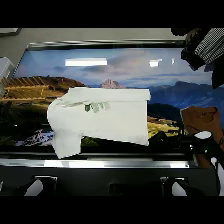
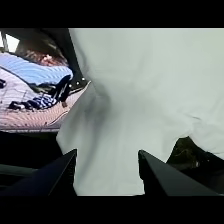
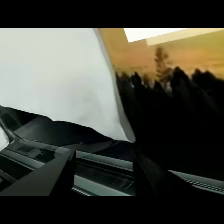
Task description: Fold the clothes and pants, and hang the long-sleeved shirts on hangers.
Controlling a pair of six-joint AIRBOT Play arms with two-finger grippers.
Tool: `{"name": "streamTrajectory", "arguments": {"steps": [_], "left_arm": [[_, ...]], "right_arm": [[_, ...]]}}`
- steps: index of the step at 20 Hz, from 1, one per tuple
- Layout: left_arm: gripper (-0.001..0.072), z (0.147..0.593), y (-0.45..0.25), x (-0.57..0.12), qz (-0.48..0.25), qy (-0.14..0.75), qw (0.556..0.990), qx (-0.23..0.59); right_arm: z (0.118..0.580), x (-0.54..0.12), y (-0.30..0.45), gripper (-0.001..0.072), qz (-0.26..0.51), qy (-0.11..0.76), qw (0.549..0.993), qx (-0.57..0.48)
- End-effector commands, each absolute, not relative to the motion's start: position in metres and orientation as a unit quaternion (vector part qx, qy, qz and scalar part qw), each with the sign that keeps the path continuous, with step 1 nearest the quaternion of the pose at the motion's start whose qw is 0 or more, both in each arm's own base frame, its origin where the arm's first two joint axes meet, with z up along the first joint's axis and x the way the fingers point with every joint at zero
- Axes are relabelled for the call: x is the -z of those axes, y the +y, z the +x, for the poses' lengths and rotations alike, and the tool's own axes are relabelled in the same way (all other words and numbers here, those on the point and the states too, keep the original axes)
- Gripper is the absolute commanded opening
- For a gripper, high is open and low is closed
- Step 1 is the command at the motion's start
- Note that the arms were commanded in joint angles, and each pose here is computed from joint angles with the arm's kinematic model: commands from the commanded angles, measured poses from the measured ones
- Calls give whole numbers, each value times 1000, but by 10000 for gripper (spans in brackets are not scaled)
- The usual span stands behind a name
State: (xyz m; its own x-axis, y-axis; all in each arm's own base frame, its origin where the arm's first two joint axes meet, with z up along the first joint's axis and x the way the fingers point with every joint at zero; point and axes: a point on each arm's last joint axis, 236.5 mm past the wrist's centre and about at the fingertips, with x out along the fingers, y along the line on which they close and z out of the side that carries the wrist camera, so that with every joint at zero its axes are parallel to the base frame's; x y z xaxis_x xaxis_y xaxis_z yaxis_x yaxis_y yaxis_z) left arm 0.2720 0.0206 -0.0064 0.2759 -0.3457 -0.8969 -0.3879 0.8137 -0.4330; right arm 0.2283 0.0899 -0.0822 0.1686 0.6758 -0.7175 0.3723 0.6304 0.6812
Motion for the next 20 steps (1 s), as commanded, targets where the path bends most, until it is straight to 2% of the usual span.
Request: {"name": "streamTrajectory", "arguments": {"steps": [1,8,10,11,12,13,15,16,17,20], "left_arm": [[451,265,18,11,-311,600,737,-17],[452,265,18,11,-311,600,737,-17],[453,265,18,11,-311,600,737,-17],[470,265,18,11,-311,600,737,-18],[531,265,18,12,-311,600,737,-18],[533,265,18,11,-310,600,737,-16],[533,265,18,12,-309,600,737,-16],[533,265,18,12,-304,601,739,-12],[533,265,20,12,-300,600,742,-10],[533,264,40,24,-327,591,736,-43]], "right_arm": [[226,99,88,421,415,618,660,-103],[243,105,86,419,441,583,677,-87],[246,107,91,415,452,582,670,-92],[243,111,99,415,446,592,664,-98],[238,116,110,414,432,607,658,-107],[232,121,120,392,418,620,654,-114],[228,123,130,220,403,629,654,-121],[230,122,131,86,410,626,652,-119],[232,120,130,32,409,623,656,-119],[235,105,134,31,416,611,660,-130]]}}
